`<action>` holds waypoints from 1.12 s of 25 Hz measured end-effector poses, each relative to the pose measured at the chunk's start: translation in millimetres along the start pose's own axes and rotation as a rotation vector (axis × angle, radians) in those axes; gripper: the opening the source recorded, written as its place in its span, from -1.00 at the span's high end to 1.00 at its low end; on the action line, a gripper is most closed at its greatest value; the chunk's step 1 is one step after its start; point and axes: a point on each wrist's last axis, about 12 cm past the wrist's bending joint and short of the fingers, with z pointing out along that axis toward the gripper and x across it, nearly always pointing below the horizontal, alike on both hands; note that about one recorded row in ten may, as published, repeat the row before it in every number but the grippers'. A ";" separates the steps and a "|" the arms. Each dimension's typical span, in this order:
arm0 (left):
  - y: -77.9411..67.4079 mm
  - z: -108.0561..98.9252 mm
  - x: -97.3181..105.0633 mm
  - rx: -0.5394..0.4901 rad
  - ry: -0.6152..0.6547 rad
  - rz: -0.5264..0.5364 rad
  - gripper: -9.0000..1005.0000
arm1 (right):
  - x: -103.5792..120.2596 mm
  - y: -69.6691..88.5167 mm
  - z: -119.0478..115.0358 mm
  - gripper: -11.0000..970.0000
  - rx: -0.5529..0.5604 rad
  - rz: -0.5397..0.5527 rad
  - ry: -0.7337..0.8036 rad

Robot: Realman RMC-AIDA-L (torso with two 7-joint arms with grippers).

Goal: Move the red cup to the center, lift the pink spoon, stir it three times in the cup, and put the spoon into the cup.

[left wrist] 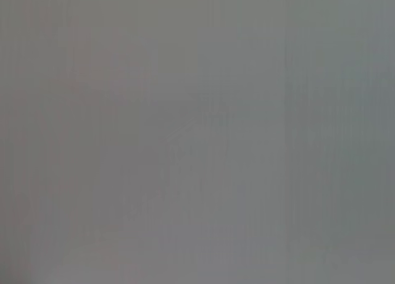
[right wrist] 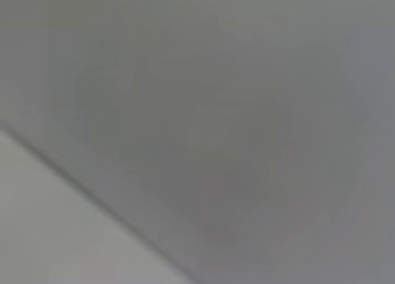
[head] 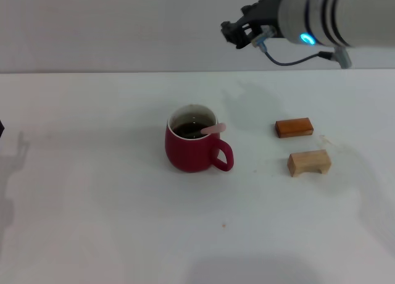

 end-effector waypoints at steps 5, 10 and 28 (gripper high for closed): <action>1.2 -1.6 -0.4 -0.004 -0.009 0.000 -0.62 | 21.0 -4.3 -10.9 0.15 0.035 0.025 -0.181; 1.9 -1.8 -0.8 -0.005 -0.012 0.001 -0.62 | 50.1 -6.6 -32.1 0.15 0.122 -0.017 -0.397; 5.1 -5.5 -5.8 -0.017 -0.067 -0.003 -0.62 | 218.8 17.7 -82.9 0.15 0.534 0.155 -0.707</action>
